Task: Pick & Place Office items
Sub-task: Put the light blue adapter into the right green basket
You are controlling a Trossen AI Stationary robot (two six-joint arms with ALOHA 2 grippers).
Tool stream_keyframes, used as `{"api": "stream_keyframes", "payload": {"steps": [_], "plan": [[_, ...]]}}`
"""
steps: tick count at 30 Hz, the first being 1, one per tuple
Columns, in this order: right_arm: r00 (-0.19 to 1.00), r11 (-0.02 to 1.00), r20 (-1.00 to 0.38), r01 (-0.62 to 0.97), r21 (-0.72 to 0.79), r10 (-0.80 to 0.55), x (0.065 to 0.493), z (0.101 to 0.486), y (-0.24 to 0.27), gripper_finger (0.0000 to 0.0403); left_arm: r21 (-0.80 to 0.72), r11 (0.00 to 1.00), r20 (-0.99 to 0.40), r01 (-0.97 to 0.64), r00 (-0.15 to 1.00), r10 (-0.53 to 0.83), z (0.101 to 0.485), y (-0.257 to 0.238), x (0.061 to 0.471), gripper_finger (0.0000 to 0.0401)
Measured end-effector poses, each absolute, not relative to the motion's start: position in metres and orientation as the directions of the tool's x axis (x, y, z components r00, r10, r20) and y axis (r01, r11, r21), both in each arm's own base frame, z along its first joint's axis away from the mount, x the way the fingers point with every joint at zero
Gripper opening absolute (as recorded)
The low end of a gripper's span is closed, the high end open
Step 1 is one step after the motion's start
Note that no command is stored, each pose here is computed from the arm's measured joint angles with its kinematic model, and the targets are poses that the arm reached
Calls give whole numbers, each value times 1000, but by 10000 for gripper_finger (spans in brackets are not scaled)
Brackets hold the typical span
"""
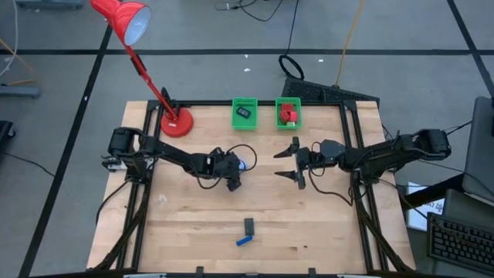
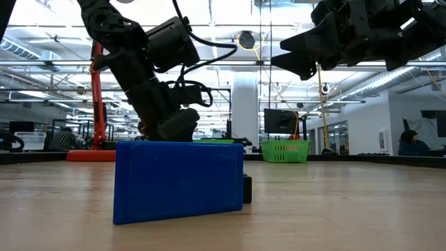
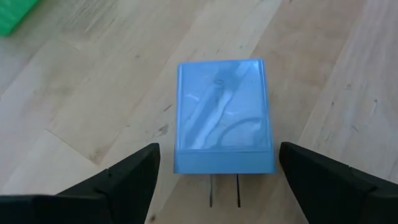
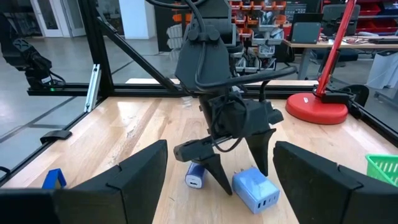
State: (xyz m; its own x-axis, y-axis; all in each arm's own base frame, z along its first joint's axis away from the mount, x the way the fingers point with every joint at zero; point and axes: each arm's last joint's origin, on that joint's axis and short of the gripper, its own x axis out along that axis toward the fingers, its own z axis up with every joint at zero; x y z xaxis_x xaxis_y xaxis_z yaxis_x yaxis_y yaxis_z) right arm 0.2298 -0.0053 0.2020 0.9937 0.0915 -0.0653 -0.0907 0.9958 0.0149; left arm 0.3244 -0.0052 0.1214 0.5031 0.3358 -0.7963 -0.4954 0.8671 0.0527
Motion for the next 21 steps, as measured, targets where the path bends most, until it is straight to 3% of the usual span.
{"api": "stream_keyframes", "payload": {"steps": [21], "plan": [[993,996,-70,-91,16,92,230,202,-5,279,104,846,-768,-524,498,402,122,-3,325,335]]}}
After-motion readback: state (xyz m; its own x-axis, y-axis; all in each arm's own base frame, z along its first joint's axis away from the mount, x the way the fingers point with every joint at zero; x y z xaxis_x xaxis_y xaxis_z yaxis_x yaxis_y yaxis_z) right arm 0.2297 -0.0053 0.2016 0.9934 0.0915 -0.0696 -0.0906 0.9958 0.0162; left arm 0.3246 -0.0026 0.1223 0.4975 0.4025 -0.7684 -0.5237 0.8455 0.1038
